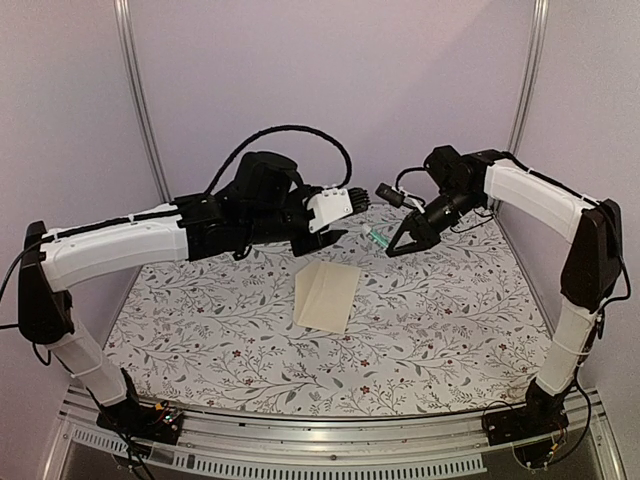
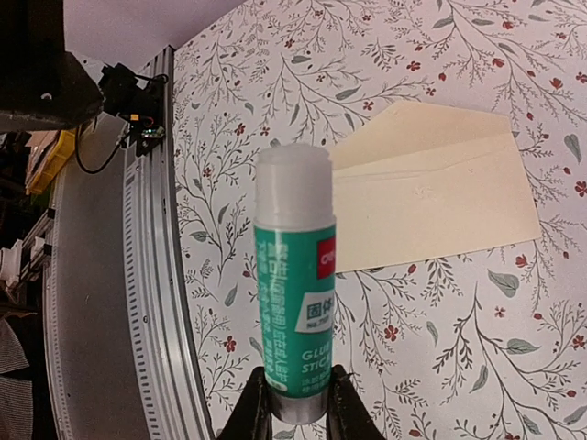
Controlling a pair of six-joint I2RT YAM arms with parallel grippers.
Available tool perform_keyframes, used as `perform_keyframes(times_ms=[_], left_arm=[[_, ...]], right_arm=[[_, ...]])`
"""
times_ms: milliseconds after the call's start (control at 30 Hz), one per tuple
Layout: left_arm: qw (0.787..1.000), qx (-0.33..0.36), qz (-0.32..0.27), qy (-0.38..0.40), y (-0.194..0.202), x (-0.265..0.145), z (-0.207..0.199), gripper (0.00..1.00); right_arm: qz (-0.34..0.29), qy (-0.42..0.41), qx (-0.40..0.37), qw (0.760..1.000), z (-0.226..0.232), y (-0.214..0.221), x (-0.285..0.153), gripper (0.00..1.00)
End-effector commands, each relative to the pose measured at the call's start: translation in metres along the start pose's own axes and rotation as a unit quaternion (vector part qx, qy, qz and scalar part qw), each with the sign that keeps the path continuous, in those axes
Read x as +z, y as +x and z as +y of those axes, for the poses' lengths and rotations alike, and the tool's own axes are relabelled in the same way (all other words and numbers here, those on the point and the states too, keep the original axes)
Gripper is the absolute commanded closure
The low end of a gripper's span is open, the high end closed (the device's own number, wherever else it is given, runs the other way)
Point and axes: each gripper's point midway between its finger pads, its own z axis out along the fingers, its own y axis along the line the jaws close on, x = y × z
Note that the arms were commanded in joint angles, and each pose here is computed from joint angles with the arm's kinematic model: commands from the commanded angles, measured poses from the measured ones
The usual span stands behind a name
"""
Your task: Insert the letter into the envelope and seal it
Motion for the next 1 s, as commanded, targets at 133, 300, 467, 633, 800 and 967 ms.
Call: perform_keyframes(times_ms=[133,300,467,633,800,967], left_arm=[[0.981,0.189,0.007,0.029,-0.011,0.009,-0.035,0.47],[0.972,0.225,0.018,0.067,-0.003,0.020,-0.059,0.48],[0.963,0.257,0.029,0.081,0.004,0.029,-0.070,0.48],[0.954,0.292,0.048,0.053,0.014,0.043,-0.067,0.49],[0.951,0.304,0.051,0.037,0.021,0.057,-0.067,0.48],[0.950,0.308,0.052,0.026,0.021,0.062,-0.065,0.59]], right_arm=[[0.033,-0.057,-0.009,0.998,0.030,0.006,0.017,0.94],[0.040,-0.062,-0.012,0.997,0.035,0.008,0.022,0.93],[0.044,-0.062,-0.012,0.997,0.036,0.009,0.024,0.93],[0.051,-0.062,-0.015,0.997,0.037,0.011,0.026,0.93],[0.063,-0.058,-0.036,0.996,0.042,0.011,0.031,0.93],[0.064,-0.056,-0.040,0.996,0.043,0.010,0.032,0.92]])
